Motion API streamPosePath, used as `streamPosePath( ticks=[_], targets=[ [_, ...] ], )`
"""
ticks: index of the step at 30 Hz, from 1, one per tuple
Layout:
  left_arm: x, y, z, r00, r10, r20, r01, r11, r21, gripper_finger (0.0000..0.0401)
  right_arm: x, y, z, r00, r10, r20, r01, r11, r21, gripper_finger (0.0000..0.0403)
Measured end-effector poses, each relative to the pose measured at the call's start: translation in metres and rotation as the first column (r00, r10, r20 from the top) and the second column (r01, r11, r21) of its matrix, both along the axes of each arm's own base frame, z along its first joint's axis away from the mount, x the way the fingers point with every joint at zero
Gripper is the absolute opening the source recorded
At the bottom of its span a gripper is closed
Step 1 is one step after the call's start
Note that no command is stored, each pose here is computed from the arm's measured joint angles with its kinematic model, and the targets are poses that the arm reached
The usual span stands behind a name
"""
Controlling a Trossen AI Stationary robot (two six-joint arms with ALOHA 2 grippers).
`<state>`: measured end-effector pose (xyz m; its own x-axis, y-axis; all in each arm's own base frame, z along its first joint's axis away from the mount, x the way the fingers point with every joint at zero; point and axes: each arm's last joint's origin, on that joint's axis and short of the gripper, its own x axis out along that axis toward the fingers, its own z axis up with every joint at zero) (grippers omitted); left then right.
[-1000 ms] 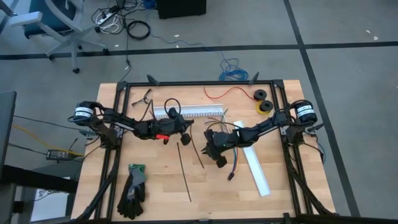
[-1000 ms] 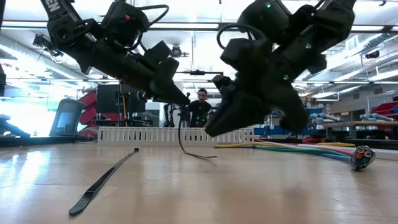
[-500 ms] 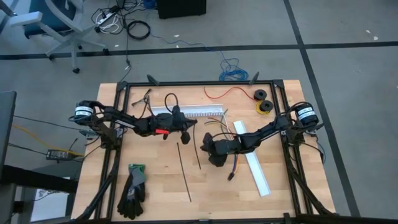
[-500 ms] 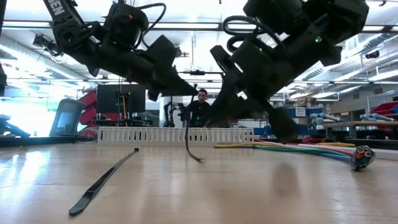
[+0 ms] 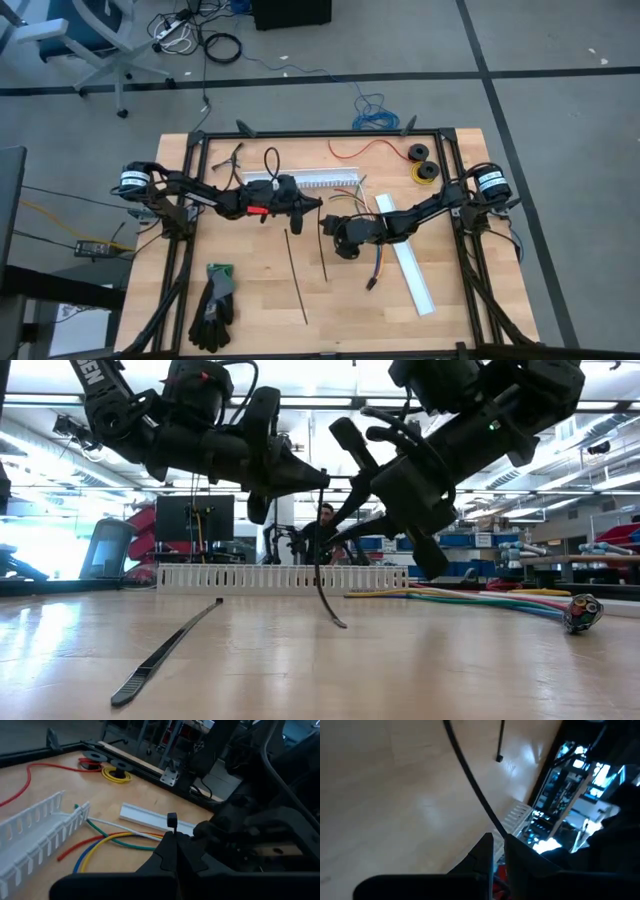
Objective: Ziptie cables
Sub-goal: Prepare the black zip tie
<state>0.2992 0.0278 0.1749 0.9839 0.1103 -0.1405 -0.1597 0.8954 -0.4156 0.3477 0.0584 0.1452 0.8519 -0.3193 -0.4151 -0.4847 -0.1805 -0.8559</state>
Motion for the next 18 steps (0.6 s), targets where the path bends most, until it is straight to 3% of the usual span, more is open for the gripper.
streamPosePath(
  ticks=[8, 18],
  targets=[
    [0.000, 0.000, 0.001, 1.000, 0.008, 0.010, -0.007, 0.999, -0.046, 0.0000, 0.002, 0.005, 0.006, 0.998, 0.039, 0.049, -0.037, 0.998, -0.050, 0.0033],
    [0.004, 0.000, 0.012, 0.995, -0.020, 0.102, 0.031, 0.993, -0.112, 0.0000, 0.002, 0.004, 0.003, 0.996, 0.088, 0.002, -0.088, 0.994, -0.065, 0.0027]
  ],
)
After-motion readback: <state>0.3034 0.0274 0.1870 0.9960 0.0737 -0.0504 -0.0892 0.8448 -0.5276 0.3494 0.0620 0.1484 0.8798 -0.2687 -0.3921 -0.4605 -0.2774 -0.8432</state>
